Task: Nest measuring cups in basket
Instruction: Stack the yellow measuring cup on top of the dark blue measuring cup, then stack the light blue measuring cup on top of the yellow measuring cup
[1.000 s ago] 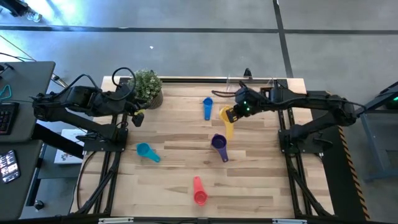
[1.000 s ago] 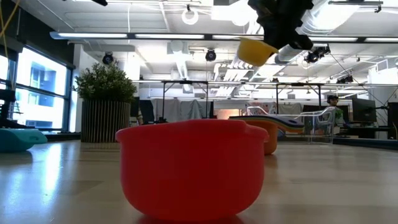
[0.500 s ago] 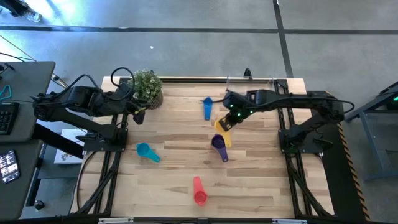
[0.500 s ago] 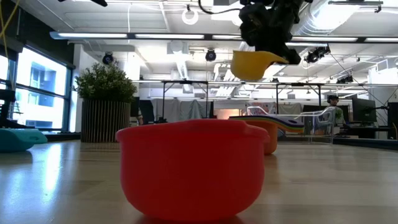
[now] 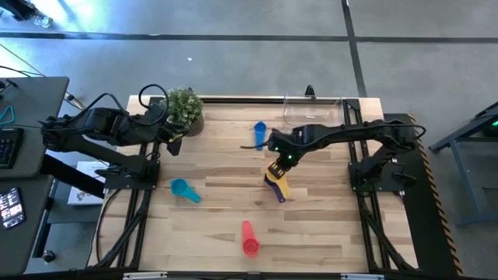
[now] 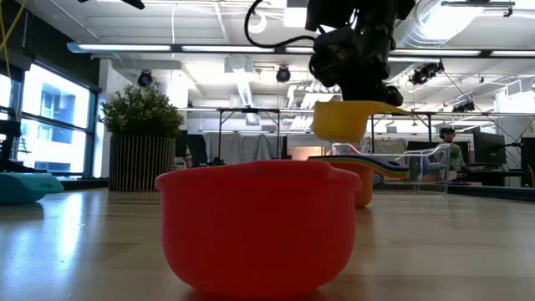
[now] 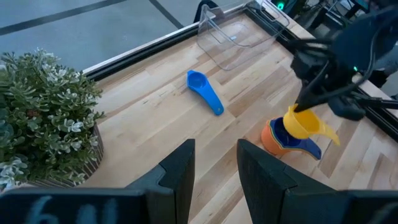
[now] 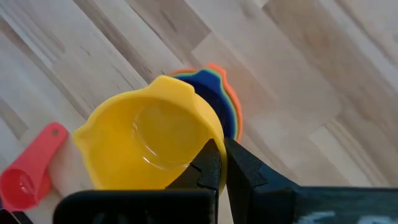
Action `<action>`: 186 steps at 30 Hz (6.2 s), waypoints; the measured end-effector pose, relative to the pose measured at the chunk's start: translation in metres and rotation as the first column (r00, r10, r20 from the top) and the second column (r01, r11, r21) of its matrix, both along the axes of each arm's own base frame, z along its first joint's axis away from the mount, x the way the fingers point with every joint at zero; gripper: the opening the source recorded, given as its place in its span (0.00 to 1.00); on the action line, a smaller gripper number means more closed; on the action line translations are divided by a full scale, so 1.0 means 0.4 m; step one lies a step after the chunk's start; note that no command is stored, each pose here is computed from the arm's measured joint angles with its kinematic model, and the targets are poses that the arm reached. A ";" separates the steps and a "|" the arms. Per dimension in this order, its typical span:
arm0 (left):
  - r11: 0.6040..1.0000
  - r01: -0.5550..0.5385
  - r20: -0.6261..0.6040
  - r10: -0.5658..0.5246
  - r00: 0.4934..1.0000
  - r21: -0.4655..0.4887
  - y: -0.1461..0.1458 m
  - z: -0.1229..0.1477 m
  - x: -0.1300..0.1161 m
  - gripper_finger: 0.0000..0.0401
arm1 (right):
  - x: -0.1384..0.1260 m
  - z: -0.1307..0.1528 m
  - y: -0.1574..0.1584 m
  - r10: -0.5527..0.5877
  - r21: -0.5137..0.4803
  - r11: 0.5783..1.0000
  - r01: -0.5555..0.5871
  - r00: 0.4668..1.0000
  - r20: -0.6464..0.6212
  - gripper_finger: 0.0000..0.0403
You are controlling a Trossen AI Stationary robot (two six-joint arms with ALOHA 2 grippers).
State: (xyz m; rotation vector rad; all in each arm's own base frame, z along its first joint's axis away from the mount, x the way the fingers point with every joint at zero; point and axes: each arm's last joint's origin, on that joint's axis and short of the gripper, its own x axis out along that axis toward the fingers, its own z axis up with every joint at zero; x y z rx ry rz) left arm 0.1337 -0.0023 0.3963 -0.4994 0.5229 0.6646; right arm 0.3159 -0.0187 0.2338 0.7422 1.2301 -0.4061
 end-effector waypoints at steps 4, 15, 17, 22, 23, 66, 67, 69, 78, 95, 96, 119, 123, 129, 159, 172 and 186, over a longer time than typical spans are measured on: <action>1.000 -0.004 -0.001 0.004 1.000 0.005 0.000 0.000 0.001 0.28 | 0.010 -0.018 0.011 -0.002 0.003 1.000 0.002 1.000 -0.020 0.00; 1.000 -0.005 -0.006 0.005 1.000 0.006 0.000 -0.002 0.005 0.28 | 0.028 -0.062 0.013 -0.023 -0.021 1.000 0.022 0.997 -0.074 0.00; 1.000 -0.004 -0.007 0.004 1.000 0.006 0.000 -0.002 0.005 0.28 | 0.029 -0.067 0.012 -0.027 -0.035 0.999 0.024 0.996 -0.080 0.00; 1.000 -0.004 -0.006 0.004 1.000 0.006 0.000 -0.002 0.004 0.28 | 0.030 -0.067 0.011 -0.026 -0.036 0.999 0.023 0.997 -0.079 0.01; 1.000 -0.004 -0.006 0.004 1.000 0.006 0.000 -0.002 0.004 0.28 | 0.030 -0.067 0.011 -0.020 -0.038 0.999 0.017 0.997 -0.079 0.01; 1.000 -0.005 -0.006 0.005 1.000 0.008 0.000 -0.002 0.004 0.28 | -0.066 -0.075 0.121 -0.156 -0.028 0.988 0.154 0.965 -0.212 0.20; 1.000 -0.005 -0.006 0.005 1.000 0.009 0.000 -0.002 0.004 0.28 | -0.067 -0.084 0.124 -0.172 -0.024 0.985 0.170 0.963 -0.209 0.20; 1.000 -0.005 -0.006 0.006 1.000 0.009 0.000 -0.002 0.004 0.28 | -0.071 -0.102 0.129 -0.189 -0.019 0.982 0.189 0.961 -0.203 0.20; 1.000 -0.006 -0.006 0.006 1.000 0.009 0.000 -0.002 0.004 0.28 | -0.066 -0.139 0.151 -0.216 0.051 0.973 0.224 0.968 -0.131 0.20; 1.000 -0.006 0.001 0.007 1.000 -0.016 -0.001 -0.002 0.004 0.28 | -0.055 -0.135 0.170 -0.177 0.123 0.975 0.187 0.980 -0.093 0.20; 1.000 -0.007 0.003 0.007 1.000 -0.022 -0.001 -0.002 0.004 0.28 | -0.055 -0.134 0.173 -0.172 0.127 0.975 0.183 0.981 -0.093 0.20; 0.931 0.299 -0.306 -0.353 0.884 -0.211 -0.097 -0.080 0.077 0.28 | -0.144 0.010 0.113 -0.202 0.015 0.979 0.201 0.978 0.048 0.20; 0.903 0.373 -0.344 -0.426 0.837 -0.212 -0.138 -0.091 0.076 0.28 | -0.172 0.054 0.090 -0.228 -0.006 0.973 0.231 0.966 0.123 0.20; 0.837 0.513 -0.377 -0.545 0.749 -0.191 -0.197 -0.096 0.057 0.28 | -0.207 0.102 0.063 -0.230 -0.029 0.970 0.242 0.949 0.216 0.20; 0.809 0.527 -0.600 -0.563 0.568 -0.261 -0.285 -0.437 0.011 0.28 | -0.222 0.114 0.038 -0.232 -0.055 0.966 0.251 0.945 0.230 0.20; 0.811 0.522 -0.634 -0.554 0.540 -0.264 -0.267 -0.524 -0.009 0.28 | -0.221 0.114 0.038 -0.250 -0.044 0.963 0.266 0.941 0.229 0.20; 0.836 0.472 -0.659 -0.525 0.538 -0.280 -0.241 -0.598 -0.031 0.28 | -0.221 0.114 0.038 -0.253 -0.043 0.962 0.269 0.940 0.230 0.20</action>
